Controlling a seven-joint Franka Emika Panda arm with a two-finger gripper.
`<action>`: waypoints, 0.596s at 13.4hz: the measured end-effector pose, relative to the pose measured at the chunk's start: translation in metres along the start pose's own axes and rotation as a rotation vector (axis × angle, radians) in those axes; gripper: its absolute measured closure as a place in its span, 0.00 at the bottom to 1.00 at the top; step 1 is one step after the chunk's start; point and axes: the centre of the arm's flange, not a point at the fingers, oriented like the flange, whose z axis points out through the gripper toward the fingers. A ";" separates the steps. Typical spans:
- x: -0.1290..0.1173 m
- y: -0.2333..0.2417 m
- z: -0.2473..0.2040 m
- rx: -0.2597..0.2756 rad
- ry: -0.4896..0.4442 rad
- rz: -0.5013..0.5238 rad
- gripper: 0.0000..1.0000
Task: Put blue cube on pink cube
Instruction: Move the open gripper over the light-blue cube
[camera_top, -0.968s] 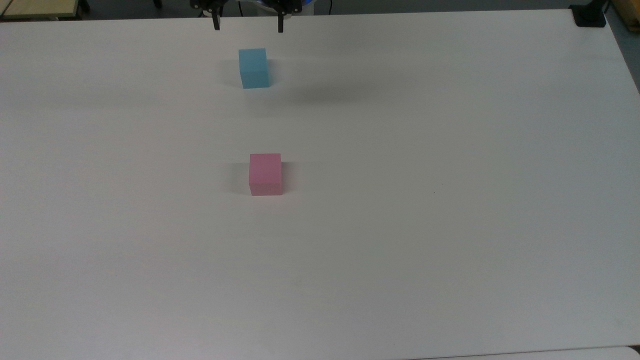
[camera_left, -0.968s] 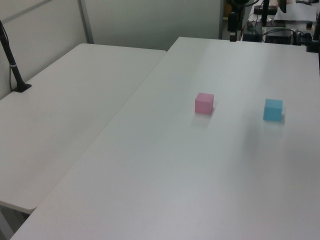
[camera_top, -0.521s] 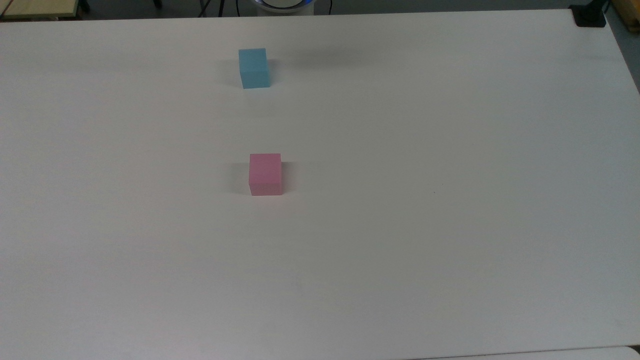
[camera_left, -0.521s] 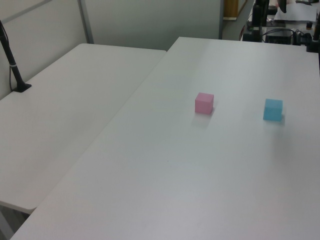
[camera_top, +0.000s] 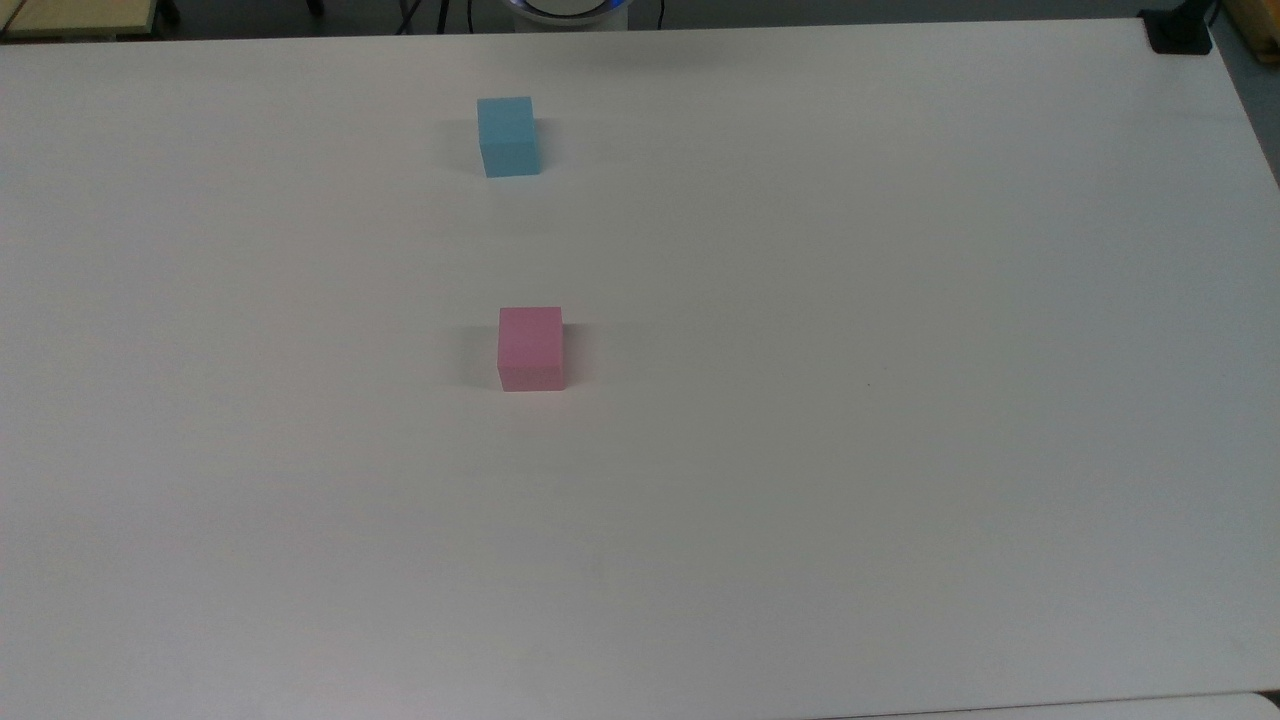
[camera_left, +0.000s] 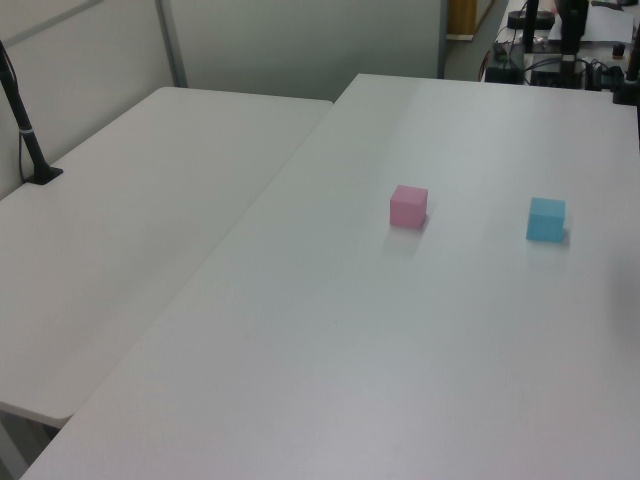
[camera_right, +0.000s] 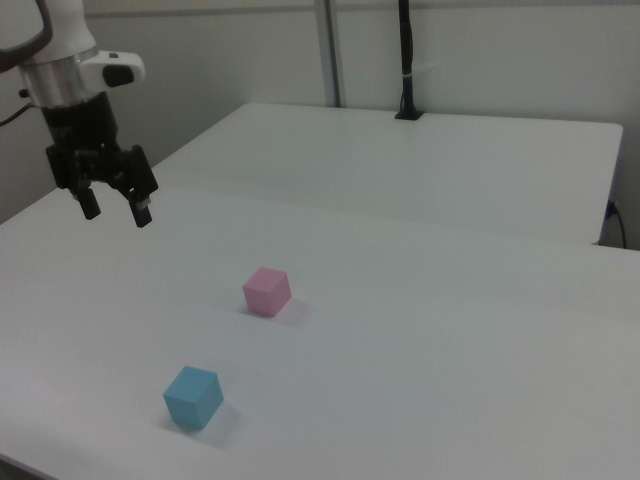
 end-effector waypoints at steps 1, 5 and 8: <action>-0.006 0.000 0.002 0.000 -0.004 -0.001 0.00; -0.016 0.003 0.032 0.009 -0.073 -0.056 0.00; -0.011 0.016 0.080 0.026 -0.085 -0.070 0.00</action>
